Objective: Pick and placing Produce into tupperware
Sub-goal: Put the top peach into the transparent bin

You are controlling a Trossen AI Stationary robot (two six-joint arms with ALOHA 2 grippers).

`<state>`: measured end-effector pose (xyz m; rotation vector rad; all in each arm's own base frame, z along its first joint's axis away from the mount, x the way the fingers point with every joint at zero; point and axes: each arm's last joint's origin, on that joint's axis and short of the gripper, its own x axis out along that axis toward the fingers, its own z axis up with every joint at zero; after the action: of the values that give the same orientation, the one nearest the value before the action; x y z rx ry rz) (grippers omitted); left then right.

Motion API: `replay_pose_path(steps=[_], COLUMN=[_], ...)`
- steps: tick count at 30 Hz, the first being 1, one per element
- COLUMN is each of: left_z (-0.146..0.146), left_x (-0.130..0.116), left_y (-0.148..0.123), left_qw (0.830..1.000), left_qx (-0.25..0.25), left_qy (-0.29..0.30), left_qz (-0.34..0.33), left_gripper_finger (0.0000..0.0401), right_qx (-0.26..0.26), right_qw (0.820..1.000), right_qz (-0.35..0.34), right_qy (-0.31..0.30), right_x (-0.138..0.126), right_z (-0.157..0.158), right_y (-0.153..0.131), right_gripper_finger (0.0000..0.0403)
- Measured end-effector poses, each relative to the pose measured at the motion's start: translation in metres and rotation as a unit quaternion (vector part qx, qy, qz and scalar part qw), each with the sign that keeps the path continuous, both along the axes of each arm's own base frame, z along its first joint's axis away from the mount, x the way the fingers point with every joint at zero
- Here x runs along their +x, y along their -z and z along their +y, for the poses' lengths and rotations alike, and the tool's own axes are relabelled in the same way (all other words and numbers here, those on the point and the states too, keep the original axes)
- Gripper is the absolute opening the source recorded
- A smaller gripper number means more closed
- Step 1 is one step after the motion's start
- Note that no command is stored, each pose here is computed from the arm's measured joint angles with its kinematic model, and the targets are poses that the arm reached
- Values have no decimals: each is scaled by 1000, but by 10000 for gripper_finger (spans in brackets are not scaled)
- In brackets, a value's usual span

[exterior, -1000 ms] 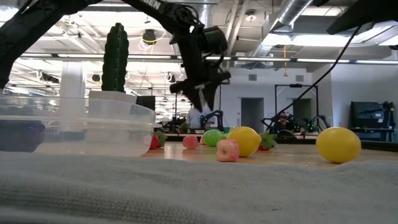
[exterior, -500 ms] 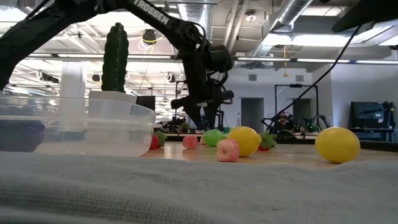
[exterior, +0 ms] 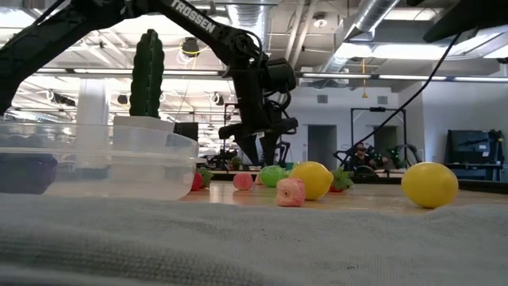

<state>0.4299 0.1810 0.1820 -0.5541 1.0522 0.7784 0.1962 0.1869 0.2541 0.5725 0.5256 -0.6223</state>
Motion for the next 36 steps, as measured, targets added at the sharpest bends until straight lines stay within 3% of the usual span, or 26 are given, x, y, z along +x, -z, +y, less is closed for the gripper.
replay_pose_path(steps=[19,27,36], left_z=[3,3,2], left_x=[1,1,2], left_y=[-1,-1,-1], left_qw=[999,999,999], left_qx=[-4,-7,-19], left_qy=[-45,-45,-39], left_qz=[-20,-24,-30], left_gripper_finger=[157,140,152], right_qx=[-4,-4,-3], right_qw=[1000,1000,1000], right_qz=[1,1,1], right_qy=[1,1,1], right_x=[0,0,0], right_z=[0,0,0], right_y=[0,0,0], right_gripper_finger=[271,271,271])
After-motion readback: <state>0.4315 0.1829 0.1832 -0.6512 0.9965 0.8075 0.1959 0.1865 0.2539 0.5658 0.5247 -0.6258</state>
